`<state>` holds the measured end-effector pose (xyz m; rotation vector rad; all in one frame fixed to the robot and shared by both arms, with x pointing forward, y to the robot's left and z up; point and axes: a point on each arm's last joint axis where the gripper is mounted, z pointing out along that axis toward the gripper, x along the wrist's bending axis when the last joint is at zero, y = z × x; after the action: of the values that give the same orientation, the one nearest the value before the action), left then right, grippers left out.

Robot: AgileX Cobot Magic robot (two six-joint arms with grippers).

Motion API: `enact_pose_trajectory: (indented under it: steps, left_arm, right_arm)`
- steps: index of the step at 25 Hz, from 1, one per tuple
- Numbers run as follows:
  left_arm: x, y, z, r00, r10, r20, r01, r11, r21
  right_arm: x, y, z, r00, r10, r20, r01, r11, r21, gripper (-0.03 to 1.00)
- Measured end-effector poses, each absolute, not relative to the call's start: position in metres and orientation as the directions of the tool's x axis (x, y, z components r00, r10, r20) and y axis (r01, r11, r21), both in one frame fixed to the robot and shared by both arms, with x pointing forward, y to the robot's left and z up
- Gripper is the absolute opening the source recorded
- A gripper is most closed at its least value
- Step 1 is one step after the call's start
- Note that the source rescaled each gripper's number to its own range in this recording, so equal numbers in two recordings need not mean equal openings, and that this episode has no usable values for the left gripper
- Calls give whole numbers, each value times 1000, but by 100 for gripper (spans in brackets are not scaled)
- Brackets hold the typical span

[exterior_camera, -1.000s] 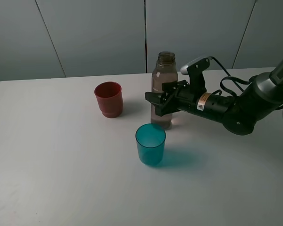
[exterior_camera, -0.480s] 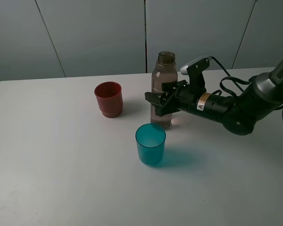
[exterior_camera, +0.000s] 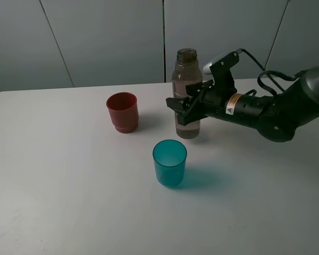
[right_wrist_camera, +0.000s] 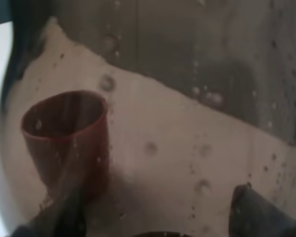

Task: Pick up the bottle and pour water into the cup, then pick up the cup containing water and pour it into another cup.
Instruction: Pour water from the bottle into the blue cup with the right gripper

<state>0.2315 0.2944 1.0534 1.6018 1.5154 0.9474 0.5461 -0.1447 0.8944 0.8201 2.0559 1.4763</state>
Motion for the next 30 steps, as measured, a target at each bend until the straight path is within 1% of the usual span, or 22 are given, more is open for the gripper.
enact_pose_trajectory:
  steps: [4, 10, 14, 18, 23, 26, 30]
  left_arm:
    - [231, 294, 1053, 37, 999, 31, 466, -45, 884]
    - [231, 294, 1053, 37, 999, 31, 466, -45, 884]
    - [231, 294, 1053, 37, 999, 31, 466, -45, 884]
    - [231, 294, 1053, 37, 999, 31, 466, -45, 884]
    - [231, 294, 1053, 37, 999, 31, 466, -45, 884]
    - [231, 294, 1053, 37, 999, 31, 466, -45, 884]
    - [231, 294, 1053, 37, 999, 31, 466, -45, 884]
  right_arm:
    - [530, -154, 920, -705, 690, -165, 139, 362, 922, 1]
    - [494, -175, 945, -668, 677, -308, 74, 473, 878, 0]
    - [474, -188, 952, -629, 680, -377, 42, 514, 857, 0]
    - [469, -195, 952, -612, 652, -449, 49, 597, 800, 0]
    - [467, -199, 947, -616, 557, -557, 42, 729, 683, 0]
    - [462, -191, 945, -627, 435, -646, -33, 814, 580, 0]
    - [455, -178, 944, -624, 314, -716, -119, 867, 484, 0]
